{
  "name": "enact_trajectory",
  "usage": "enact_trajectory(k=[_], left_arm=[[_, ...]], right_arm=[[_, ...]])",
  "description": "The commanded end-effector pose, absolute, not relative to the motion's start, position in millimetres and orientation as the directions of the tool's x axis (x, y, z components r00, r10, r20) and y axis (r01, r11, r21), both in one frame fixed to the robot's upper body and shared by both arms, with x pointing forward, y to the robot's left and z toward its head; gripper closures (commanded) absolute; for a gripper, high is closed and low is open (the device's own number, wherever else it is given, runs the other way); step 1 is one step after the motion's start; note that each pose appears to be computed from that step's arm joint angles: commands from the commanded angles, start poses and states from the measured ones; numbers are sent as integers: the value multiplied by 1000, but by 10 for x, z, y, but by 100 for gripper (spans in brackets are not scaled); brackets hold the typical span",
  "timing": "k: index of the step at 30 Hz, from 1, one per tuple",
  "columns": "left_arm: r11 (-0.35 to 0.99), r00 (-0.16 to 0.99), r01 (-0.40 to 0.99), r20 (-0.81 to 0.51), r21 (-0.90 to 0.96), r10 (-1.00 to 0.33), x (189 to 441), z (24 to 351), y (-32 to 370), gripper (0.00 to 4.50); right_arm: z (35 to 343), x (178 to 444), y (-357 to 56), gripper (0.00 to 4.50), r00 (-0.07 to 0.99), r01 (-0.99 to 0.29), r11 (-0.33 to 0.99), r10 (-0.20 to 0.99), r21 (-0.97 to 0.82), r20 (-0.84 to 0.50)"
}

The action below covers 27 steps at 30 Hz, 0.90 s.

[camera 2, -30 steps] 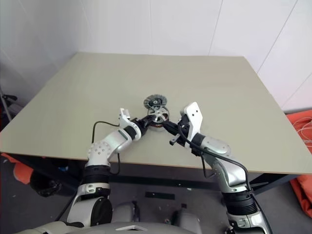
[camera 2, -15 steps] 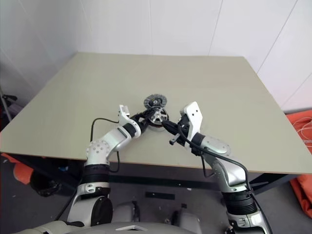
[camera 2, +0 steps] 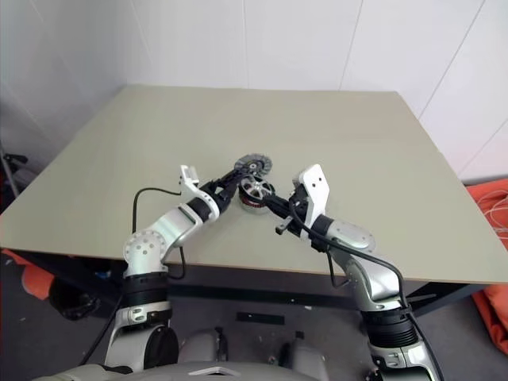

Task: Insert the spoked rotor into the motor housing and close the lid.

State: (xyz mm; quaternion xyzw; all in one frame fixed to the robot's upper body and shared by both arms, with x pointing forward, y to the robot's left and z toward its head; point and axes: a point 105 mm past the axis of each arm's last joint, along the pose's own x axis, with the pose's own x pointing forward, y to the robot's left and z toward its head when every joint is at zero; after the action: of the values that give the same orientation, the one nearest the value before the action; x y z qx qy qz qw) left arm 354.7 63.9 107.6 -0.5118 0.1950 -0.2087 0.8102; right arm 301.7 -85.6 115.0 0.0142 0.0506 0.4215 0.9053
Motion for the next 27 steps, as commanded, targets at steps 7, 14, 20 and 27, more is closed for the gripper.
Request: enact_trajectory(k=[7, 14, 20, 27], left_arm=[[433, 853, 174, -84, -884, -515, 3467, 1198, 797, 67], [649, 838, 395, -34, -650, -545, 3385, 1256, 876, 67], [759, 830, 513, 8, -402, -557, 3360, 1216, 886, 220], [811, 821, 568, 28, -137, -570, 3429, 1150, 801, 448]], right_arm=[[1269, 3023, -830, 450, 633, -772, 634, 773, 41, -37], [1269, 3029, -829, 450, 634, -772, 635, 773, 44, -38], [1267, 3035, -829, 450, 634, -771, 635, 772, 44, -39], [1264, 3043, -830, 450, 636, -769, 637, 770, 44, -40]])
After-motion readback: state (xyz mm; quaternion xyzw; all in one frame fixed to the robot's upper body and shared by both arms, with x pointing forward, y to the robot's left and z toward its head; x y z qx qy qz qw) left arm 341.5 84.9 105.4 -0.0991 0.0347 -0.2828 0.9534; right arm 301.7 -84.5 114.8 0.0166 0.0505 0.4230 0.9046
